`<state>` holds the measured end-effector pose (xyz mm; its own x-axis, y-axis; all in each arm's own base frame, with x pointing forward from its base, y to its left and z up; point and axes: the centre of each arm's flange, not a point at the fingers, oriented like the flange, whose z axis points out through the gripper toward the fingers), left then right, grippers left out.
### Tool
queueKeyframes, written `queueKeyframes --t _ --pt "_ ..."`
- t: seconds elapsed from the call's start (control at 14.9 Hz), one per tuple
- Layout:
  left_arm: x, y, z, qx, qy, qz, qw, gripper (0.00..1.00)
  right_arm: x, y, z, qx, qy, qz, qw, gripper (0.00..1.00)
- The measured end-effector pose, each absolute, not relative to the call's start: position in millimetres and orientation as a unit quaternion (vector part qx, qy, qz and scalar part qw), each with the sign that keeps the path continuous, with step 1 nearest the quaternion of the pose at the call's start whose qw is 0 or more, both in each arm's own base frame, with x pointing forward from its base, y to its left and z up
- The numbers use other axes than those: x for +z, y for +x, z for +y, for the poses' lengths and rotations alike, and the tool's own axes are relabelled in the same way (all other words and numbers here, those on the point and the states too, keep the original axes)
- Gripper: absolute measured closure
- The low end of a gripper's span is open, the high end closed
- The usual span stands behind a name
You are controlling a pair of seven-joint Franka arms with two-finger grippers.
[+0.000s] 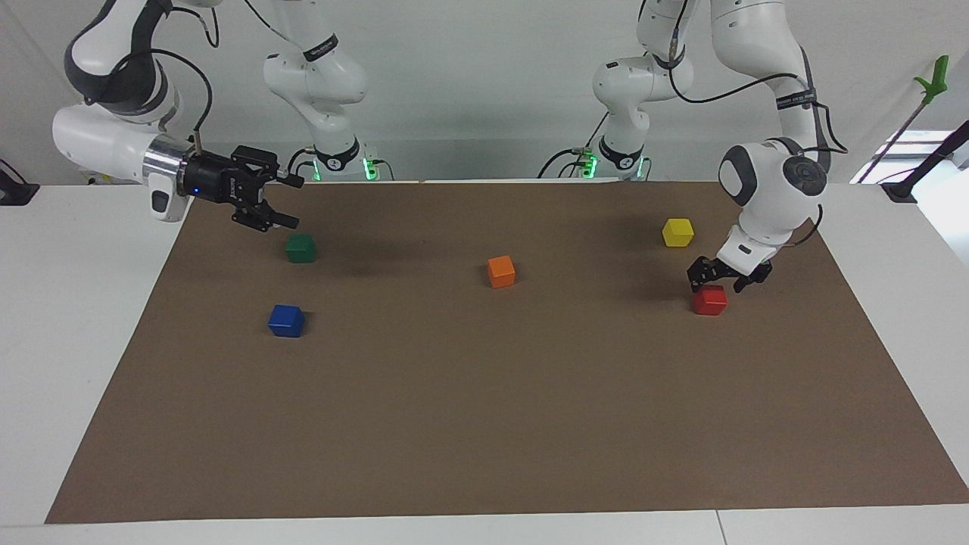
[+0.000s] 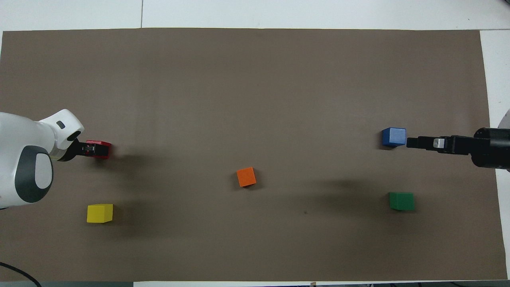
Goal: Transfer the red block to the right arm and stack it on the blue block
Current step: 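Grasp the red cube with the left gripper while the right gripper advances, then lift the red cube with the left gripper while the right gripper approaches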
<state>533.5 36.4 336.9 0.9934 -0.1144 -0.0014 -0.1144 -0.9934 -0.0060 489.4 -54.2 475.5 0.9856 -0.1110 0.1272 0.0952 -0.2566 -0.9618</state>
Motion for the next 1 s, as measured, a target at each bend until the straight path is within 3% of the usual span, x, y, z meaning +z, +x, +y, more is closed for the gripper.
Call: queueKeyframes --t 0.4,0.54,0.67,0.8,1.0 --pt "322.4 535.9 36.5 -0.003 -0.998 0.058 0.003 0.00 449.4 481.8 -6.5 -0.062 -0.690 0.010 0.721 0.00" --pt "317.7 536.9 36.3 -0.003 -0.998 0.059 0.003 0.19 447.7 482.5 16.7 -0.061 -0.655 0.018 0.753 0.00" --pt "317.9 537.4 35.8 -0.004 -0.998 0.060 0.003 0.25 446.0 483.5 44.5 -0.058 -0.622 0.026 0.780 0.00" --pt "321.8 540.1 34.6 -0.007 -0.998 0.055 0.004 0.46 442.3 482.7 69.2 -0.047 -0.591 0.032 0.805 0.00" --pt "345.6 552.2 30.7 -0.020 -1.000 0.015 0.004 0.46 427.8 480.1 85.1 -0.024 -0.542 0.036 0.839 0.00"
